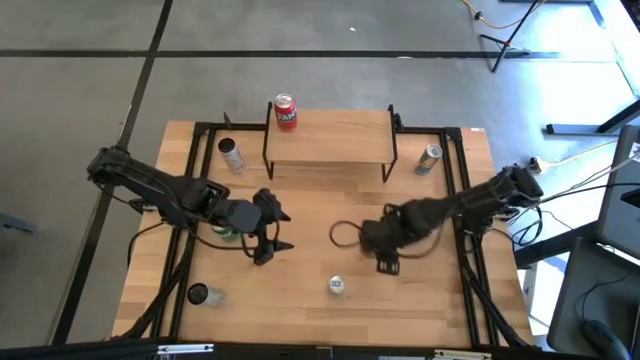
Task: Place canned beverage on shelf
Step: Put the red soda can on the shelf aligned with the other red soda can
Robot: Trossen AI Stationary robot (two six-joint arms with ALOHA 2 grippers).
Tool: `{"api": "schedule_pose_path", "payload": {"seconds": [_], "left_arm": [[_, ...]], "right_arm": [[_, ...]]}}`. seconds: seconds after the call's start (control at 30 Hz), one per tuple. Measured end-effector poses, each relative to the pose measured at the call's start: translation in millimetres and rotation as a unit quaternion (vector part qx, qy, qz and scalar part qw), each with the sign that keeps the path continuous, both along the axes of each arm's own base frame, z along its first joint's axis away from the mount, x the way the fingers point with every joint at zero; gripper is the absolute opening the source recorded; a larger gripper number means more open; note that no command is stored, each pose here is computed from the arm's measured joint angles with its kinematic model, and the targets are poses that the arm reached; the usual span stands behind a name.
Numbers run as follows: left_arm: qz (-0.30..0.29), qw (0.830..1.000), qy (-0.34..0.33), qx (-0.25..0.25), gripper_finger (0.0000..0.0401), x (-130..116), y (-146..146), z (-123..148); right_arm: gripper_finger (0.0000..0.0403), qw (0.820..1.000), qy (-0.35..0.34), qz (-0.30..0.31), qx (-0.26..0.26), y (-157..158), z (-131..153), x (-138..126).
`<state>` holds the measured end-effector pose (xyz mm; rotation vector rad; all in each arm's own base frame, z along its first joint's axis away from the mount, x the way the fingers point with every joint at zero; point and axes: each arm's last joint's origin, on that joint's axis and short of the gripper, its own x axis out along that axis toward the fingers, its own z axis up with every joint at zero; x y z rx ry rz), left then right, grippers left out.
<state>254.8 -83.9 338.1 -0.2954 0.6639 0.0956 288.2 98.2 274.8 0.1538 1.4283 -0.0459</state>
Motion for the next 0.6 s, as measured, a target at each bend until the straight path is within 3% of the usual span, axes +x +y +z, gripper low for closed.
{"api": "schedule_pose_path", "payload": {"seconds": [0.3, 0.43, 0.6], "left_arm": [[0.009, 1.000, 0.002, -0.016, 0.0347, 0, -2, -1], [0.010, 1.000, 0.001, -0.017, 0.0347, 0, -2, -1], [0.011, 1.000, -0.003, -0.017, 0.0347, 1, -2, 0]], "right_arm": [[0.0252, 0.994, 0.063, 0.090, 0.022, -17, -33, 22], [0.0255, 0.993, 0.066, 0.095, 0.027, -16, -37, 24], [0.0344, 0.994, 0.058, 0.093, 0.027, -15, -38, 27]]}}
